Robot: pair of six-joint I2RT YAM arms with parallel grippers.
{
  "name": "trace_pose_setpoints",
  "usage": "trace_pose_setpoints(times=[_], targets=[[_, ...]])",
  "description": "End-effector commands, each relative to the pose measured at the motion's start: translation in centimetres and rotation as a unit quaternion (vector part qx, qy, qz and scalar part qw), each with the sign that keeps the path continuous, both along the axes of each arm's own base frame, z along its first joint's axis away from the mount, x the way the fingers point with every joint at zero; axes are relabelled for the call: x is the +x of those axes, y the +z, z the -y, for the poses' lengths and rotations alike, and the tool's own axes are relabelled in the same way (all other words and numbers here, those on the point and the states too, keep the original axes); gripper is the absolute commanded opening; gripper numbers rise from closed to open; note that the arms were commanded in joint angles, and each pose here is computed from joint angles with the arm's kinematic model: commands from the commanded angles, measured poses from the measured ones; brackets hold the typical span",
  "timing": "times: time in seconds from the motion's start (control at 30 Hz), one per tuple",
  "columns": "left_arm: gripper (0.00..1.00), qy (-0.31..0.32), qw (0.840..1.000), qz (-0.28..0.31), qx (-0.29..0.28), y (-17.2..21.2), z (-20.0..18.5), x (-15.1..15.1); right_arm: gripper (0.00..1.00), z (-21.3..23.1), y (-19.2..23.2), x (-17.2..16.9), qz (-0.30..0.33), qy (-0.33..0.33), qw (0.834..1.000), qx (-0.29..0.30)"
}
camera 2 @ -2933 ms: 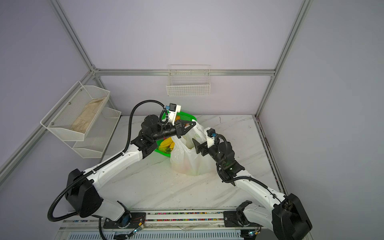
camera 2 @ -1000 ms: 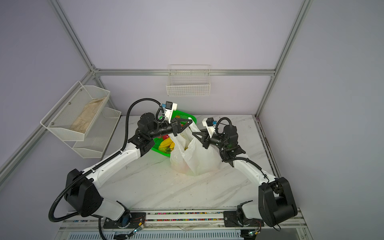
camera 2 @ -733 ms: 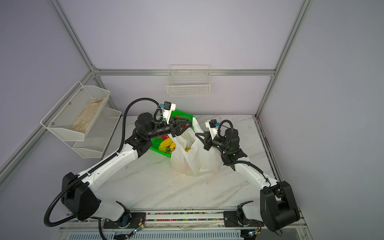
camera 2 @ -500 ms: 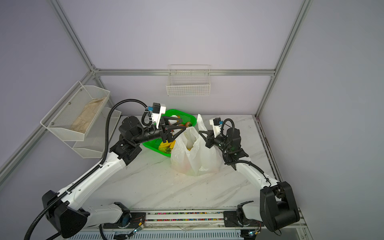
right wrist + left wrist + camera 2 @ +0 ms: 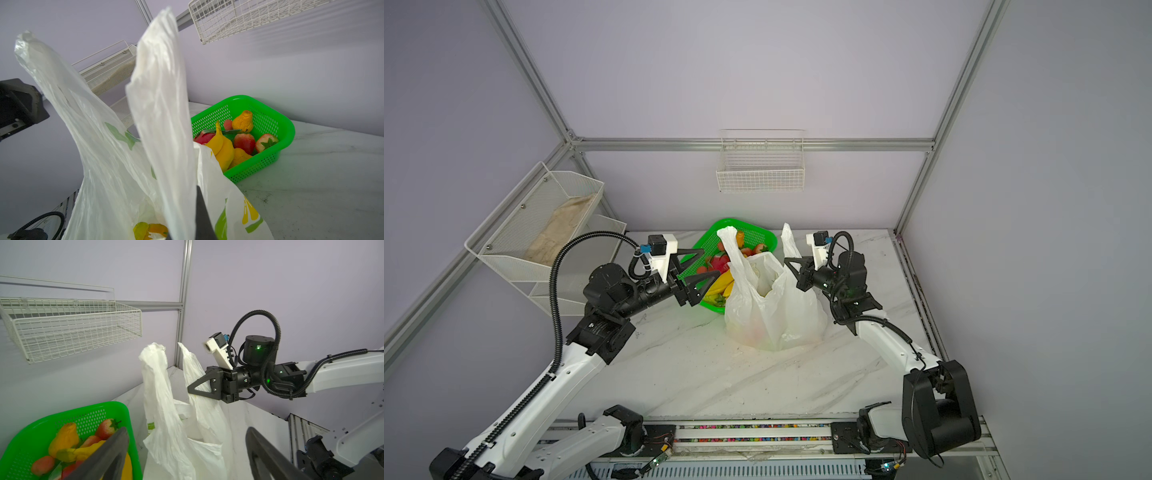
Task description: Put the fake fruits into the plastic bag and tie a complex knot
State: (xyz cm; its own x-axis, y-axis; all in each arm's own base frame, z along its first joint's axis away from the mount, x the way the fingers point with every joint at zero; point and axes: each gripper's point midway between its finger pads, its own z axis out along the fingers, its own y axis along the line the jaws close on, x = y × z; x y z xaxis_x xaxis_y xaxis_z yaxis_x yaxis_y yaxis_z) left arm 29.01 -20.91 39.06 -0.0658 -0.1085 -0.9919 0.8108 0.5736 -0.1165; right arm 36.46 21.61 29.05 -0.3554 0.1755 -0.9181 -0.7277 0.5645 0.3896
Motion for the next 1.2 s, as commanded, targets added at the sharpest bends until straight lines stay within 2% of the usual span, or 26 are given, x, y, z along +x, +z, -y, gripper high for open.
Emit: trace_pose_setpoints(times=[0.0,0.17,0.33,0.43,0.53,0.9,1.17], targets=[[0.88,-0.036,0.998,0.044,0.017,-1.1,1.0,1.0,0.0,0.0,1.0,0.2,0.007,0.004,1.0,-0.003],[0.9,-0.063,0.995,0.063,0.042,-2.4,2.1,3.5,0.0,0.3,1.3,0.2,0.01,-0.003,1.0,-0.011],[0.89,-0.101,0.992,0.068,0.026,-2.6,2.9,5.2,0.0,0.5,1.2,0.4,0.008,-0.011,1.0,-0.018],[0.82,-0.128,0.989,0.066,0.004,-2.2,3.6,5.6,0.0,0.5,1.2,0.5,0.006,-0.012,1.0,-0.019],[0.73,-0.162,0.986,0.037,-0.012,-3.2,4.7,6.2,0.0,0.5,1.0,0.7,0.004,-0.015,1.0,-0.021],[0.71,-0.198,0.977,0.06,-0.042,-2.1,6.3,6.7,0.0,0.4,0.8,1.1,-0.003,-0.015,1.0,-0.025],[0.52,-0.221,0.972,0.055,-0.049,-1.5,7.7,6.8,0.0,0.5,0.8,1.1,-0.002,-0.016,0.999,-0.028]])
